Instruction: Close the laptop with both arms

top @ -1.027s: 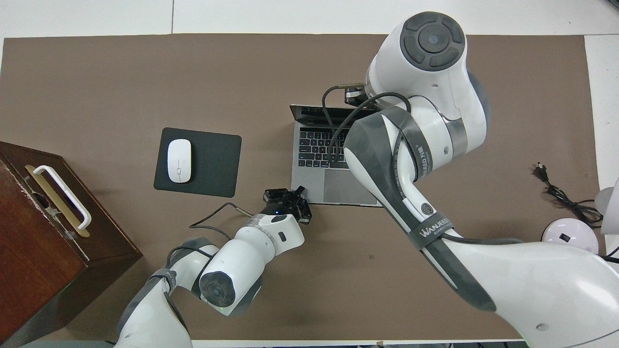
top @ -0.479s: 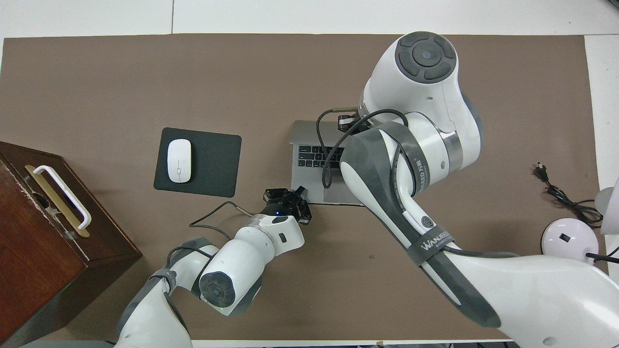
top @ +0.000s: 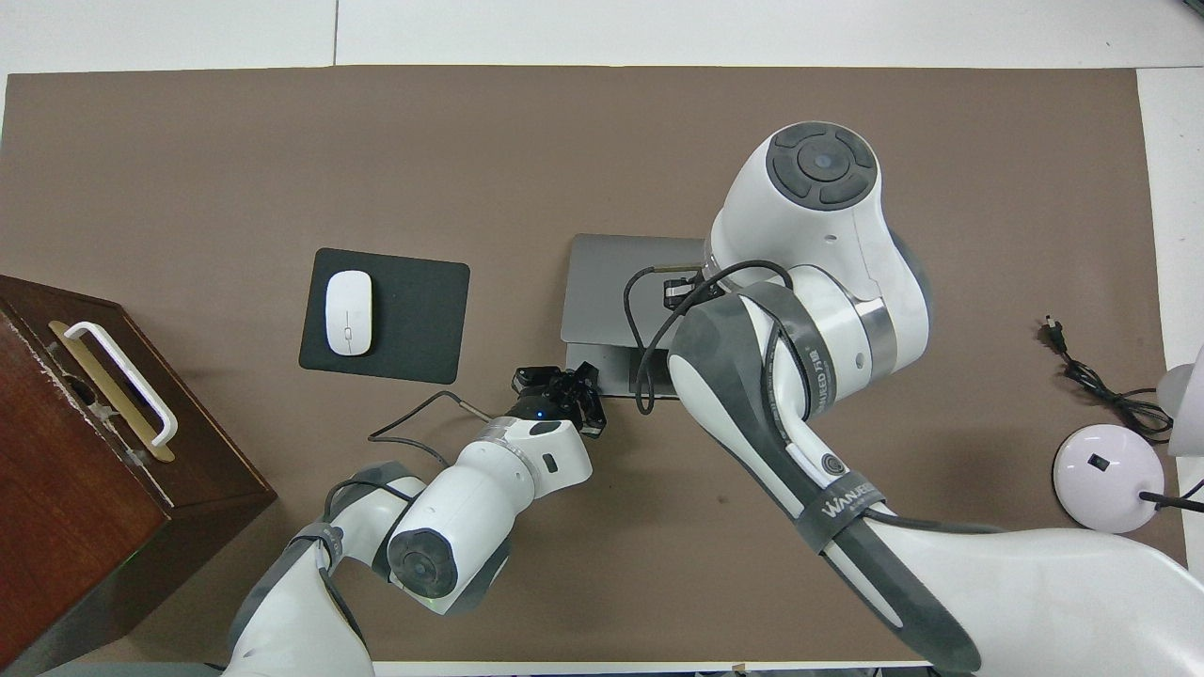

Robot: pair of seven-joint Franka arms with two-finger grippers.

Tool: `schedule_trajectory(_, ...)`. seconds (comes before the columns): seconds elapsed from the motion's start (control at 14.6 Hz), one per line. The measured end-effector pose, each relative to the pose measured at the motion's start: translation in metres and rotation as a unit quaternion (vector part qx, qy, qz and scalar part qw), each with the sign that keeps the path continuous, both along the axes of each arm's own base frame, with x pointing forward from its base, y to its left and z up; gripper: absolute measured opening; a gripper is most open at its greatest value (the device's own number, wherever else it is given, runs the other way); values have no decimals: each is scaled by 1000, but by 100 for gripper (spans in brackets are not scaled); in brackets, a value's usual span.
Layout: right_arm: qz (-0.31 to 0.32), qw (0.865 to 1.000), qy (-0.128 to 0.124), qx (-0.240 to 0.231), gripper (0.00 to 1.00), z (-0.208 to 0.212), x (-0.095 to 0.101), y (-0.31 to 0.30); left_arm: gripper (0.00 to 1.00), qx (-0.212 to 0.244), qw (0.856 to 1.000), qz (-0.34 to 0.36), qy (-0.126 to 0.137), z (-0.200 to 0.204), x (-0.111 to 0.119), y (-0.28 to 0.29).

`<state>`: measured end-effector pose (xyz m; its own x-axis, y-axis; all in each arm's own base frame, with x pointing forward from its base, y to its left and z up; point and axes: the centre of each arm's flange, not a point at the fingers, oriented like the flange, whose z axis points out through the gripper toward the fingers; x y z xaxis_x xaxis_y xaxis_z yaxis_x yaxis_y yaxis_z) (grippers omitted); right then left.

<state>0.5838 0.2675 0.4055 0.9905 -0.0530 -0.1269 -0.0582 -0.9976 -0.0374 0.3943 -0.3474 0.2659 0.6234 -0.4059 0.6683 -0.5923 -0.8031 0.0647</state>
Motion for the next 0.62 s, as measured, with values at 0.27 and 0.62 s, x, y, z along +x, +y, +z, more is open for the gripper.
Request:
schedule_trajectory(0.27, 1, 1000, 7, -4, 1, -23, -10, -2, 1, 0, 1000, 0, 0, 0, 0, 0)
schedule_trajectory(0.62, 0, 1000, 3, -3, 1, -39, -16, -4, 1, 0, 1000, 0, 0, 0, 0, 0)
